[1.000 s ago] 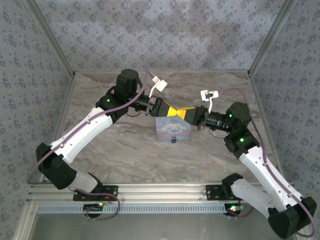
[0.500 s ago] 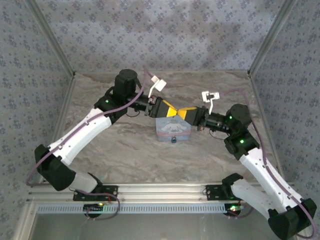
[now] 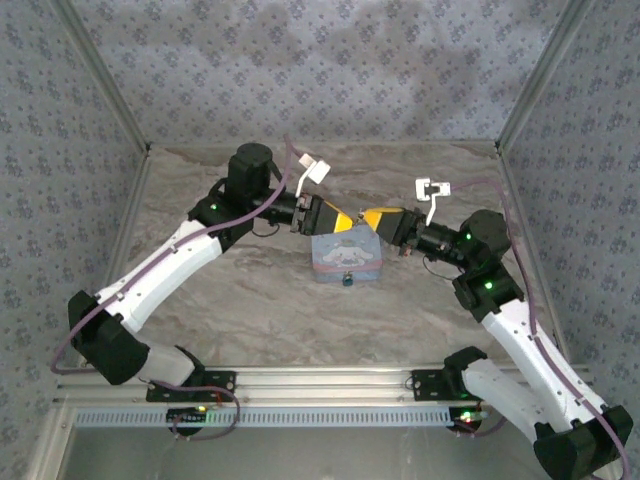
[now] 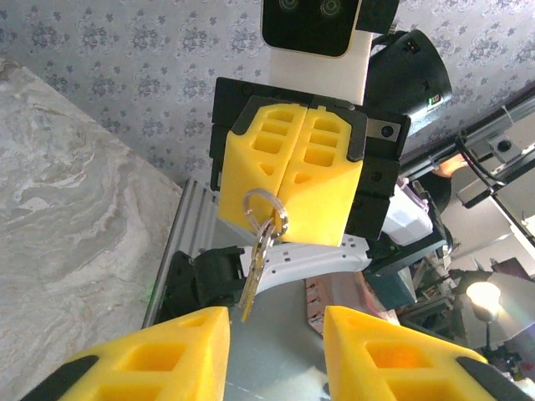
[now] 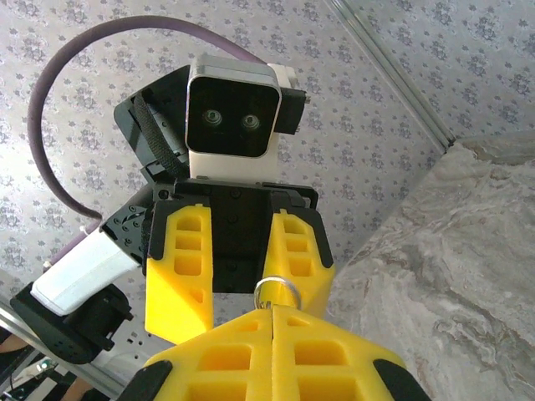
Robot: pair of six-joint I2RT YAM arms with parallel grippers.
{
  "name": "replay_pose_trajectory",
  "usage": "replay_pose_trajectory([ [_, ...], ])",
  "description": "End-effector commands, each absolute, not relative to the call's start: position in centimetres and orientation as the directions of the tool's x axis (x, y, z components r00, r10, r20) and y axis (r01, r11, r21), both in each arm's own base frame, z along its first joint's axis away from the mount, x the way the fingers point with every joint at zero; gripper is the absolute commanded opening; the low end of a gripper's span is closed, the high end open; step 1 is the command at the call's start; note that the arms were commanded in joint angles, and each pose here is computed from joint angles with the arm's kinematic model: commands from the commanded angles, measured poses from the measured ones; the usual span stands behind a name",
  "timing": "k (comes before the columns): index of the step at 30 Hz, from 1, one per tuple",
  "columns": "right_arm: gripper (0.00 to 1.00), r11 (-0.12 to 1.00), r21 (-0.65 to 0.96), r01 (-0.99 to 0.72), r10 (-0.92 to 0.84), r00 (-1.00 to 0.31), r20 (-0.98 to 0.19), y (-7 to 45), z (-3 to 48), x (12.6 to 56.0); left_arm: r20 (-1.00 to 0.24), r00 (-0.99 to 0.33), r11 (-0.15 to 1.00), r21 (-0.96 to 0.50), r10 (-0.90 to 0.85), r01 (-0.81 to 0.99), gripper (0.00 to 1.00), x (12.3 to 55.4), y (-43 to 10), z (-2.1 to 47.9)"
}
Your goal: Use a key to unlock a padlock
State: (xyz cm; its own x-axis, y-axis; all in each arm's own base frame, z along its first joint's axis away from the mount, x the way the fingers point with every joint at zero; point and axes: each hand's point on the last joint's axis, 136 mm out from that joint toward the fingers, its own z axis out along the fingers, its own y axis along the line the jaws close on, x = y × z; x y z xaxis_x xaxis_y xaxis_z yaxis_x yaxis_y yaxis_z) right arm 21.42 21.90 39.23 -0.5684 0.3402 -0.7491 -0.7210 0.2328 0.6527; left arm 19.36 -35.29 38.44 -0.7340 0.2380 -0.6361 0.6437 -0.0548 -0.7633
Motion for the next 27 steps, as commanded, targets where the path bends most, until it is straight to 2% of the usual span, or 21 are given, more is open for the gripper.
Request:
replay_pose_trajectory([
  [1,0.0,0.232,0.648,-0.725,0.365,-0.552,-0.749,21.6,39.7,21.4,-0.668,-0.71,-0.083,-0.738,0.222,0.669,0.34,19.1,-35.4,39.4],
  [4,0.0,0.23,0.647,-0.727,0.366,-0.551,-0.75,21.6,39.8,21.4,-0.665,-0.71,-0.084,-0.741,0.23,0.667,0.37,19.1,-35.7,39.2],
  [13,0.0,0.227,0.645,-0.73,0.365,-0.55,-0.751,21.7,39.8,21.3,-0.653,-0.718,-0.078,-0.75,0.243,0.656,0.35,19.4,-36.4,38.6],
  [19,0.0,0.23,0.64,-0.733,0.372,-0.542,-0.754,21.5,40.1,21.3,-0.655,-0.718,-0.08,-0.75,0.236,0.657,0.4,19.5,-36.5,38.5],
  [27,0.0,0.231,0.647,-0.727,0.384,-0.542,-0.747,21.5,39.8,21.5,-0.659,-0.716,-0.104,-0.748,0.231,0.655,0.29,19.2,-36.7,39.0],
])
